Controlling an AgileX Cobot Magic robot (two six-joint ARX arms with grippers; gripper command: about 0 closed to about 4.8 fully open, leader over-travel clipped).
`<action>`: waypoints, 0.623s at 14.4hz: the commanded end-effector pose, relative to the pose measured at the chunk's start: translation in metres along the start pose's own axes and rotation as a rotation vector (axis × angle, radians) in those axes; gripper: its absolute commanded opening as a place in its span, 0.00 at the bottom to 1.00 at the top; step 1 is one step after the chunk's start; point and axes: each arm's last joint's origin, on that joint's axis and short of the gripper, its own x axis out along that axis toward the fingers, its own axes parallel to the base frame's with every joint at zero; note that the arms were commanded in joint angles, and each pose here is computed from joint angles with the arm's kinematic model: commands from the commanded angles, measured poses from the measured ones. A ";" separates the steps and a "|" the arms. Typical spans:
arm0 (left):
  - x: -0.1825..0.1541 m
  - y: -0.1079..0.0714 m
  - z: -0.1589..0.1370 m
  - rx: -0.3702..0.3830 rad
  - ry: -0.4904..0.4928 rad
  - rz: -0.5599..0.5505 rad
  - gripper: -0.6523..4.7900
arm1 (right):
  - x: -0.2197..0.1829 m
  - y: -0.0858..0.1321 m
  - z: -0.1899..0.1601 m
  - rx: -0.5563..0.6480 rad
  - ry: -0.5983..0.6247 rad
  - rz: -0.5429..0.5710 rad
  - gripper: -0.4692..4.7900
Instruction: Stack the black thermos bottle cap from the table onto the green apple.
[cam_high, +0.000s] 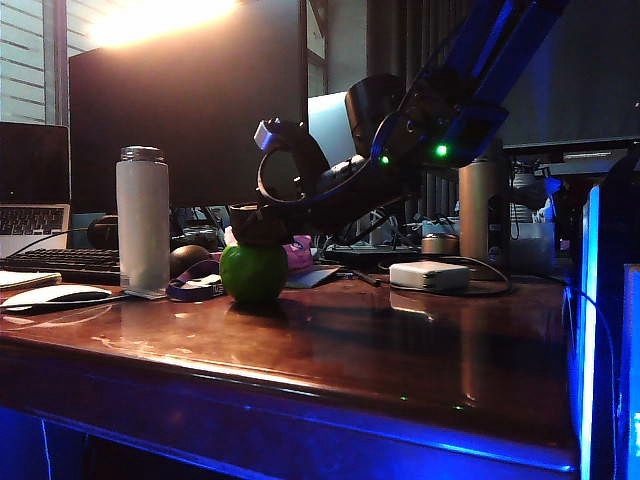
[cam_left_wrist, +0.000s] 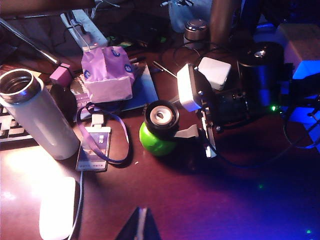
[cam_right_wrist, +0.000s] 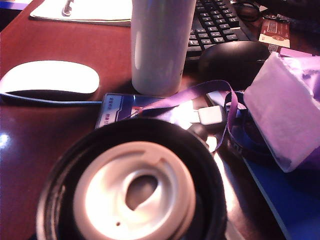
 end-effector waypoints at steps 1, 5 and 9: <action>-0.001 0.000 0.001 0.003 -0.015 0.001 0.11 | 0.000 -0.001 0.003 -0.032 -0.015 0.000 0.47; -0.001 0.000 0.001 0.004 -0.016 0.001 0.11 | 0.000 -0.001 0.002 -0.032 -0.014 0.000 0.64; -0.001 0.000 0.001 0.004 -0.016 0.001 0.11 | 0.000 -0.001 0.002 -0.032 -0.014 0.000 0.76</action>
